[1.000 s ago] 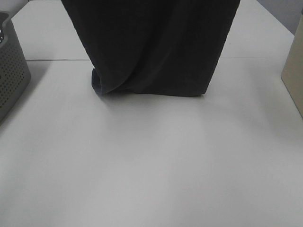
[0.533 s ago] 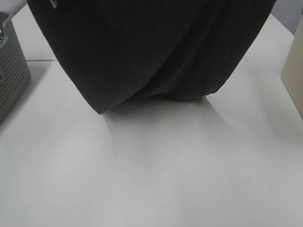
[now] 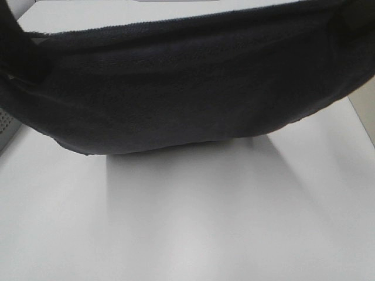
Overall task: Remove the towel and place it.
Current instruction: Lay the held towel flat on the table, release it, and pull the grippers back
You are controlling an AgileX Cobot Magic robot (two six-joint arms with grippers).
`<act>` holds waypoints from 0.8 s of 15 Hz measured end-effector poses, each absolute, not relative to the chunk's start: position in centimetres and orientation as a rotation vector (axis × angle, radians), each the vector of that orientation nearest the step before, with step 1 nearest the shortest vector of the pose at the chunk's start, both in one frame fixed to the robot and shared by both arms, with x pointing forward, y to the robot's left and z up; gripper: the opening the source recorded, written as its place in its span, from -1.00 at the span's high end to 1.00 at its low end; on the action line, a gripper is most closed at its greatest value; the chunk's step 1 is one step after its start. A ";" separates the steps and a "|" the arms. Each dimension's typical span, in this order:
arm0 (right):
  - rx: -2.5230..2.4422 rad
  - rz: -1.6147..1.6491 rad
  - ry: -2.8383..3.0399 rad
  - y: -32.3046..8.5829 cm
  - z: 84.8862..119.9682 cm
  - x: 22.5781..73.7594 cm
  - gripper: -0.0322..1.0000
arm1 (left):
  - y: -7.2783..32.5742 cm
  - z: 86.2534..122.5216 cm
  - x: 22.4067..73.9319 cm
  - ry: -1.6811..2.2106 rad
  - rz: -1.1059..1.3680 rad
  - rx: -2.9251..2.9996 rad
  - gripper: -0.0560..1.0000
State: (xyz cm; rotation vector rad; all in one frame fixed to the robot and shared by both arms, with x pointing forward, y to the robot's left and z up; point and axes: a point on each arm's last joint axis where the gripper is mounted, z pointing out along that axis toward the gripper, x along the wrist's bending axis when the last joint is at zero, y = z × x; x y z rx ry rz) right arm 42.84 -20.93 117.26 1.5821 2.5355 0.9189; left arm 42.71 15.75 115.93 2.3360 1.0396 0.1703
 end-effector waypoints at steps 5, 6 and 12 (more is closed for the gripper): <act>1.767 0.840 2.642 -20.9 112.5 40.8 0.93 | 16.4 111.0 40.0 1.131 -0.069 2.368 0.89; 1.800 0.820 2.647 -20.9 111.9 40.6 0.93 | 16.3 110.0 39.7 1.153 -0.131 2.371 0.89; 1.935 0.771 2.676 -21.5 108.8 37.7 0.93 | 16.1 107.6 38.5 1.211 -0.313 2.366 0.89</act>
